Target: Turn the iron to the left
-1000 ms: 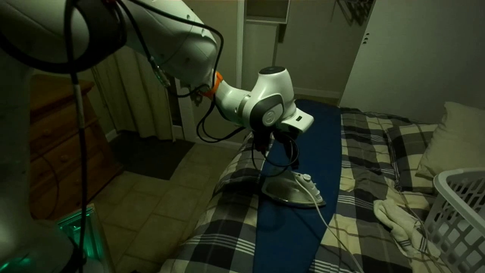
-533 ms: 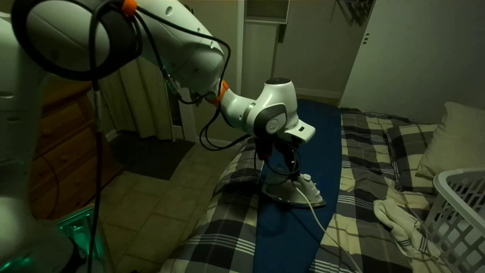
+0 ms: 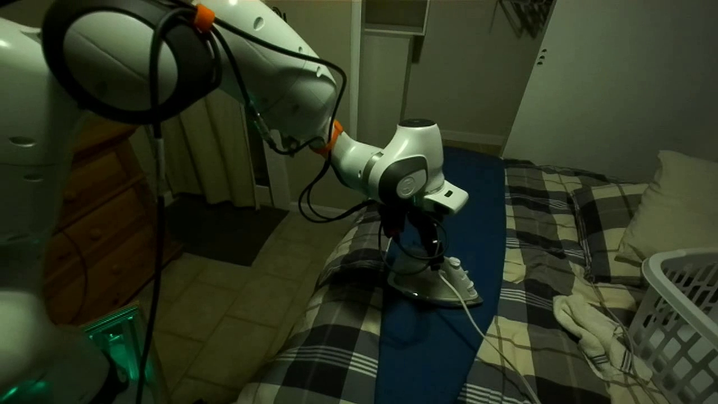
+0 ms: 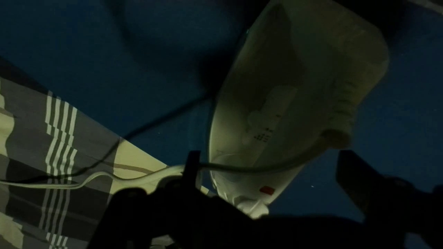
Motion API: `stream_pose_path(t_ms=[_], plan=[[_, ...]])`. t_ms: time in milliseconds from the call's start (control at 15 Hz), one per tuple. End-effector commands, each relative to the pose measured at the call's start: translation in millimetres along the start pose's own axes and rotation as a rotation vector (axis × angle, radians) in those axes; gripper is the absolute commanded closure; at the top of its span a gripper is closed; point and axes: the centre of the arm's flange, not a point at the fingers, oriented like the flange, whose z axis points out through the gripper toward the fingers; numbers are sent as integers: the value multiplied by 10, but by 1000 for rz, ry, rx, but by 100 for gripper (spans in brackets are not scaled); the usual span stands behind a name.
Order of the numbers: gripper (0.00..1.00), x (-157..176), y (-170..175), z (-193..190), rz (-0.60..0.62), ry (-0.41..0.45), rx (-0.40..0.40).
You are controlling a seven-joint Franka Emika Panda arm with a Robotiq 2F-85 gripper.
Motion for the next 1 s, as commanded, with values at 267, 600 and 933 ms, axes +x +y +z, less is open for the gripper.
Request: stream_pose_path(t_ms=[267, 600, 933], plan=[[0, 163, -68, 53, -37, 40, 30], [0, 311, -139, 67, -66, 150, 110], [0, 278, -136, 235, -101, 143, 76]])
